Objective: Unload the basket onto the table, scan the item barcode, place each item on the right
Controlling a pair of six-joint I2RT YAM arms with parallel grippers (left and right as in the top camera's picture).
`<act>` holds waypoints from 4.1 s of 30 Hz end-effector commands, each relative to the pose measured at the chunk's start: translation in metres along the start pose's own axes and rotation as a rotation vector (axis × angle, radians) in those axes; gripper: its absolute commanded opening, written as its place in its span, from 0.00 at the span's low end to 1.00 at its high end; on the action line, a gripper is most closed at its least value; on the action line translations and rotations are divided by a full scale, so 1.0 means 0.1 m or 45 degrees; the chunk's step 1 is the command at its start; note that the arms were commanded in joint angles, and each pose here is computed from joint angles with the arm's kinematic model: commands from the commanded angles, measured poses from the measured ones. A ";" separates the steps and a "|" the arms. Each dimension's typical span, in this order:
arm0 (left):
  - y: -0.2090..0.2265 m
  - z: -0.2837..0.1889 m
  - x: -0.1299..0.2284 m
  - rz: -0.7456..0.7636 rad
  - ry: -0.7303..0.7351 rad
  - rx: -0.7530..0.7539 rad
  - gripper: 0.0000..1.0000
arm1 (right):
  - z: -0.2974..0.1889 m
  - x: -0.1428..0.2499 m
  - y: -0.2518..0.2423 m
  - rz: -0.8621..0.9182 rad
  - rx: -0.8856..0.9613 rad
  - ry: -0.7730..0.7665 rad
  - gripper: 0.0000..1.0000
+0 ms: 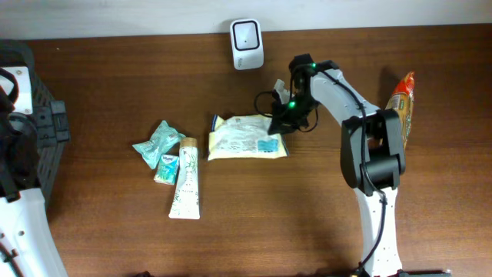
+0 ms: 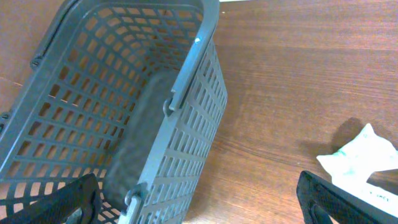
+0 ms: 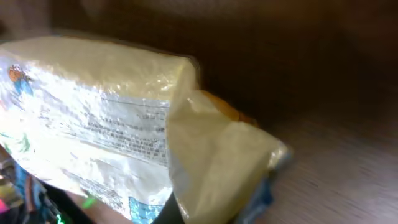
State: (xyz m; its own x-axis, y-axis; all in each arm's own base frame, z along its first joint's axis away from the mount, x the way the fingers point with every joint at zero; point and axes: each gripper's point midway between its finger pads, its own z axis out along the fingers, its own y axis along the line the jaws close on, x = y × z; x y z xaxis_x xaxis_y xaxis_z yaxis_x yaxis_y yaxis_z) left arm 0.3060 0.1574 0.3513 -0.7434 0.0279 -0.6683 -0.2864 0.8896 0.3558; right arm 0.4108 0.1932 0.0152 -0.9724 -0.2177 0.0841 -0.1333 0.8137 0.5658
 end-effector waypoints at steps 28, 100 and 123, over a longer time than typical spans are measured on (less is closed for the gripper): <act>0.01 -0.01 -0.02 0.010 -0.010 0.004 0.99 | 0.54 -0.30 0.62 -1.238 0.178 0.044 0.04; 0.01 -0.01 -0.02 0.010 -0.010 0.004 0.99 | 0.55 -0.19 0.64 -0.107 0.633 -0.091 0.04; 0.01 -0.01 -0.02 0.010 -0.010 0.004 0.99 | -0.32 -0.28 1.35 -1.408 0.481 -0.069 1.00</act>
State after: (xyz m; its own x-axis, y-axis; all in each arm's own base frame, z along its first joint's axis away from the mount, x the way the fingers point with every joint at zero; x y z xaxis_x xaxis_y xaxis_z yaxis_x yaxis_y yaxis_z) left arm 0.3061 0.1575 0.3513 -0.7431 0.0280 -0.6686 -0.2866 0.8896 0.3558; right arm 0.4248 0.2866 0.0777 -0.0668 -0.9612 -0.2678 -0.9973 0.0728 -0.0125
